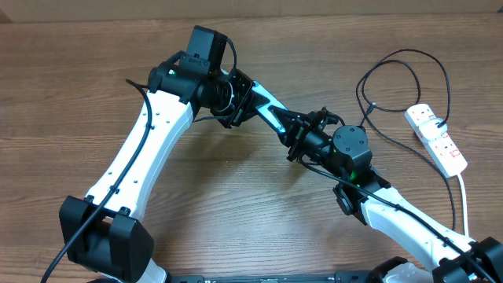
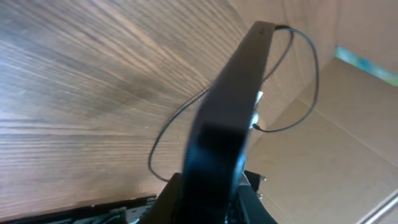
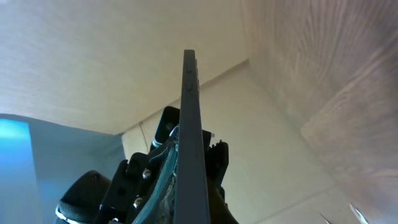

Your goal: Plug charger to phone and switch on socket

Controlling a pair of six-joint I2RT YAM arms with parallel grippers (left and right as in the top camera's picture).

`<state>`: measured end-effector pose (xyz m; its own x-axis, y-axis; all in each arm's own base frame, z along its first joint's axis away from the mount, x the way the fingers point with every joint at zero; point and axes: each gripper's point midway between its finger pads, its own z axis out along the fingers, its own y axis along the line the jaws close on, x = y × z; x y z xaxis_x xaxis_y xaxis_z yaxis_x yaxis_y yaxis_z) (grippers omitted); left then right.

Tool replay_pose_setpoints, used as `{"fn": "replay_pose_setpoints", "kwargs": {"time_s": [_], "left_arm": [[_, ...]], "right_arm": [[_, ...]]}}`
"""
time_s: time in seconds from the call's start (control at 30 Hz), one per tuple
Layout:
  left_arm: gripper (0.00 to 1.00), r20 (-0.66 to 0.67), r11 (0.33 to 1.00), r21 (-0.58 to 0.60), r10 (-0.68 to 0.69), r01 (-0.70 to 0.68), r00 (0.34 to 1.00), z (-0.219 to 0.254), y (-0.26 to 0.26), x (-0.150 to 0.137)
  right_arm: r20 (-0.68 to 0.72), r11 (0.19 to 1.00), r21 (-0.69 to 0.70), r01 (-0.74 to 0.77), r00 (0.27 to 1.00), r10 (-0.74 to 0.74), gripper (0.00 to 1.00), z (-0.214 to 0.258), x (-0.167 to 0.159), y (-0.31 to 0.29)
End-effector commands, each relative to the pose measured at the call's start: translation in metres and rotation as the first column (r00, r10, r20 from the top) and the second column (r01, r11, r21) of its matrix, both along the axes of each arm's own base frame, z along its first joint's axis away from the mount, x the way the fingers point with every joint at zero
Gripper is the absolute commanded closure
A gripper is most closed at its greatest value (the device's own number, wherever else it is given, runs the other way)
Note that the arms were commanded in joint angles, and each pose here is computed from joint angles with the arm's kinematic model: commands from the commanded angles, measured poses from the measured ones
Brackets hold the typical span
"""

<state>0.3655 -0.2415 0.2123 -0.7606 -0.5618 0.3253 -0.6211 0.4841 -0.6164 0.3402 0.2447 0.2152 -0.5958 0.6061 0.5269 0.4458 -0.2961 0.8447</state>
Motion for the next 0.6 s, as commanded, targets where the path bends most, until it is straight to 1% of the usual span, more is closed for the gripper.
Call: {"fn": "replay_pose_setpoints", "kwargs": {"time_s": [0.0,0.17,0.3,0.43,0.57], "left_arm": [[0.96,-0.02,0.995,-0.095,0.005,-0.007,1.0,0.012,-0.018,0.002],[0.96,0.002,0.981,-0.189,-0.053,0.052,0.999,0.027,-0.03,0.0],[0.96,0.065,0.958,-0.266,-0.096,0.11,0.993,0.045,-0.041,0.003],[0.96,0.117,0.945,-0.296,-0.108,0.138,0.987,0.055,-0.045,0.008],[0.96,0.118,0.938,-0.31,-0.12,0.151,0.986,0.057,-0.047,0.006]], "right_arm": [[-0.035,0.98,0.13,-0.149,0.987,0.154,0.96,0.023,-0.025,0.026],[0.079,0.974,0.175,-0.145,0.988,0.132,0.96,0.051,-0.023,0.023],[0.082,0.974,0.177,-0.142,0.988,0.129,0.96,0.052,-0.022,0.023],[0.113,0.969,0.186,-0.161,0.983,0.141,0.96,0.059,-0.025,0.024],[0.12,0.969,0.189,-0.161,0.983,0.14,0.96,0.06,-0.025,0.024]]}}
